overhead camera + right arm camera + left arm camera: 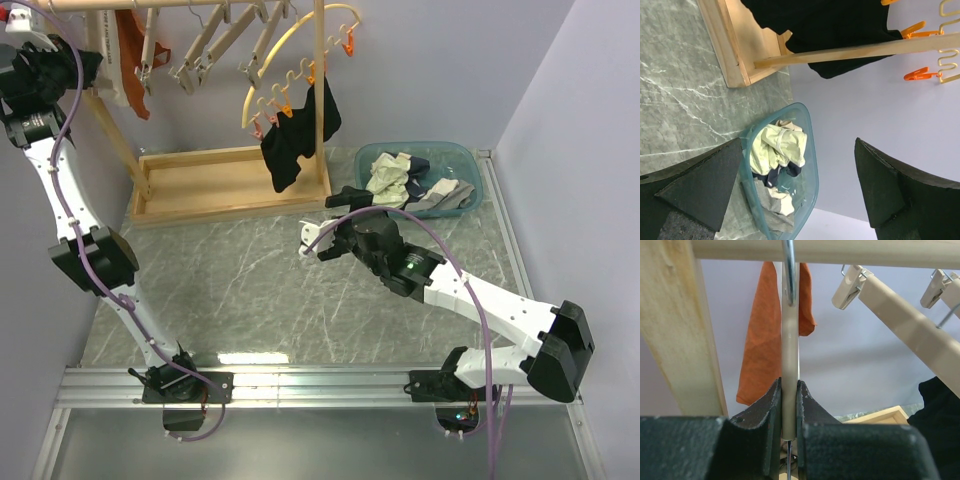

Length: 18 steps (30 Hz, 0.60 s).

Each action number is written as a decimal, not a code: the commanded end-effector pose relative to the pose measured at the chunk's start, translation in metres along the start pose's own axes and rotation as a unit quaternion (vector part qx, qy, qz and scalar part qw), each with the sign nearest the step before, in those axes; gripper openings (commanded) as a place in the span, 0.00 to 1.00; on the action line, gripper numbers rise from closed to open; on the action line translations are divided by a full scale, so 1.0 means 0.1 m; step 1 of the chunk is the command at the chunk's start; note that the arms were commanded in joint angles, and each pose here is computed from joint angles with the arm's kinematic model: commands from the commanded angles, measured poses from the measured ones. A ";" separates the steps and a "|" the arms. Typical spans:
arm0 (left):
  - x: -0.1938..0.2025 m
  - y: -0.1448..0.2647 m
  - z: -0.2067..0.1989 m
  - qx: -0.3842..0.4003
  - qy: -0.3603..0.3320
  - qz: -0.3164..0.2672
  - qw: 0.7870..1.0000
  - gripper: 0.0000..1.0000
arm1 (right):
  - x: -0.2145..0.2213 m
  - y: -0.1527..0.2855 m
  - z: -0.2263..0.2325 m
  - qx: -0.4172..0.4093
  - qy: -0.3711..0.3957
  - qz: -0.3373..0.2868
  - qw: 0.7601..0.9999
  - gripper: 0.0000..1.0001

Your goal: Clip the underwear to the hanger

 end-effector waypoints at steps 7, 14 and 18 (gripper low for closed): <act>-0.07 -0.10 0.04 0.002 -0.002 -0.032 0.999 0.02 | -0.04 0.03 -0.19 0.025 -0.019 0.001 0.999 1.00; -0.05 -0.03 0.01 -0.002 -0.014 -0.020 1.000 0.34 | -0.04 0.03 -0.19 0.026 -0.019 0.002 0.999 1.00; -0.18 0.09 -0.08 -0.004 -0.030 -0.023 0.999 0.41 | -0.05 0.04 -0.21 0.027 -0.022 0.002 0.999 1.00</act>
Point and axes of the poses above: each gripper's point midway between its finger pads, its own y axis back along the fingers, its own z axis along the line the jaws close on, x = y × z, the point moved 8 cm from there along y, back along the fingers, and after that the axes turned 3 degrees about y, right-handed, at the moved point
